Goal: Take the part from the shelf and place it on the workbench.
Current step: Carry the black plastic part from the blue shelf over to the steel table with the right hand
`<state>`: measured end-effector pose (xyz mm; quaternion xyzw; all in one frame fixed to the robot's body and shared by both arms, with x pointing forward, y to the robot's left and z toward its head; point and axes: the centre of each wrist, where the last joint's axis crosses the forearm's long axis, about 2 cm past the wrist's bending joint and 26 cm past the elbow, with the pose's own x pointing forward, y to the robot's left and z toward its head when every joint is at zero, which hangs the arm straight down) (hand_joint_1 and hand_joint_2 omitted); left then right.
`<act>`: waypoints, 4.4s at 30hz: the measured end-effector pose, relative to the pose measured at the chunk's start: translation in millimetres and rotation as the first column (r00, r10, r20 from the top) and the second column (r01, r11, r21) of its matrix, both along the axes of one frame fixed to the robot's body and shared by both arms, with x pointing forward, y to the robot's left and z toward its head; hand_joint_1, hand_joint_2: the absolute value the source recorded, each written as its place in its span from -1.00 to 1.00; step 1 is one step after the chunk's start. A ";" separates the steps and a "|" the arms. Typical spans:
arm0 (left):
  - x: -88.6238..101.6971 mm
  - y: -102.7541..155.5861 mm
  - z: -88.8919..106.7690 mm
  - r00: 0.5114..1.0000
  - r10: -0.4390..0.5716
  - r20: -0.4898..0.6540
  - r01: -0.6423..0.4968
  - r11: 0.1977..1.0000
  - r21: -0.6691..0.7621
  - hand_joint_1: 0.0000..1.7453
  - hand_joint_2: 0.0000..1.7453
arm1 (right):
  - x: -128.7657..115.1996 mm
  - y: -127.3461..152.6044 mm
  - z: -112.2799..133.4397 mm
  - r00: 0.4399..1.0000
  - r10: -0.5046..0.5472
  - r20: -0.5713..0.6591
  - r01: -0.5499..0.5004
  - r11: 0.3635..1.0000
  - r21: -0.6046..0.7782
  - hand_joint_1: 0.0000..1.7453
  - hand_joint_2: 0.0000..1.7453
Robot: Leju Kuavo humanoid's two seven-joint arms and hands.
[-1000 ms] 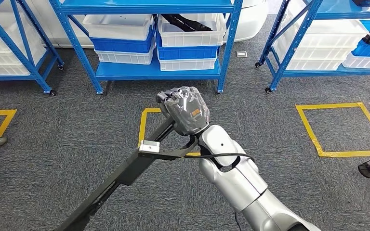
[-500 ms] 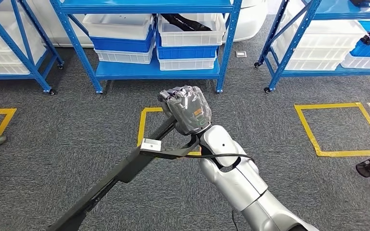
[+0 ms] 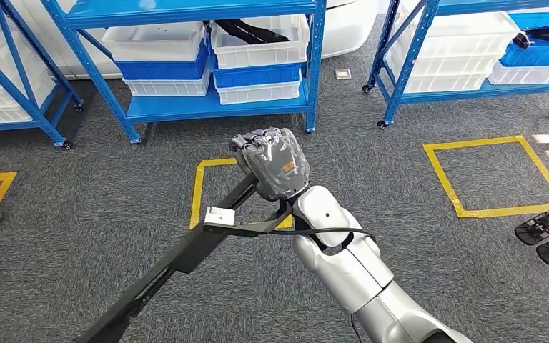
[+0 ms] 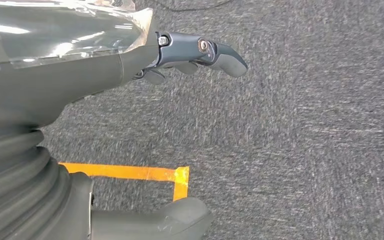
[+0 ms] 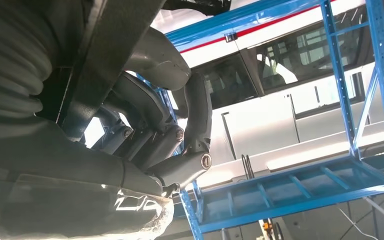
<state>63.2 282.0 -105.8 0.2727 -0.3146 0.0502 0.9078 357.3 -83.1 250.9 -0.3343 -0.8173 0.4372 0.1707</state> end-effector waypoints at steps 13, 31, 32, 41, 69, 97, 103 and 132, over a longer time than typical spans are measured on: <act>0.7 -1.7 0.1 1.000 -0.003 0.001 0.003 1.000 -0.004 -1.00 1.00 | 1.9 0.2 3.7 1.000 -0.006 0.006 0.006 1.000 0.001 1.00 1.00; -0.9 -2.6 -0.1 1.000 -0.010 0.003 0.010 1.000 -0.004 -1.00 1.00 | 1.5 -3.3 -0.8 0.999 -0.043 0.014 0.043 0.999 -0.012 1.00 1.00; -1.4 -2.3 -0.2 1.000 -0.010 0.002 0.010 1.000 -0.003 -1.00 1.00 | 1.1 -3.9 -2.4 0.999 -0.046 0.011 0.046 0.999 -0.013 1.00 1.00; -0.1 0.1 -0.1 1.000 -0.012 0.006 0.012 1.000 0.001 -1.00 1.00 | 1.8 -8.2 -2.4 0.998 -0.065 0.019 0.065 0.998 -0.010 1.00 1.00; -2.5 -1.3 -0.4 1.000 0.001 -0.006 -0.001 1.000 -0.004 -1.00 1.00 | 1.7 -8.8 0.8 0.996 -0.076 0.039 0.076 0.997 -0.002 1.00 1.00; 22.1 -3.8 3.6 0.995 -0.103 0.005 0.103 0.994 -0.027 -1.00 1.00 | -3.0 -45.7 -14.8 0.970 -0.235 0.058 0.237 0.972 -0.015 1.00 1.00; 37.8 -7.4 7.0 0.987 -0.160 0.027 0.160 0.987 -0.028 -1.00 1.00 | -8.2 -62.7 -19.5 0.955 -0.288 0.064 0.289 0.957 -0.003 1.00 1.00; 56.8 -2.6 11.4 0.978 -0.201 0.051 0.202 0.979 -0.014 -1.00 1.00 | -18.4 -99.4 -35.2 0.928 -0.368 0.056 0.367 0.930 0.015 1.00 1.00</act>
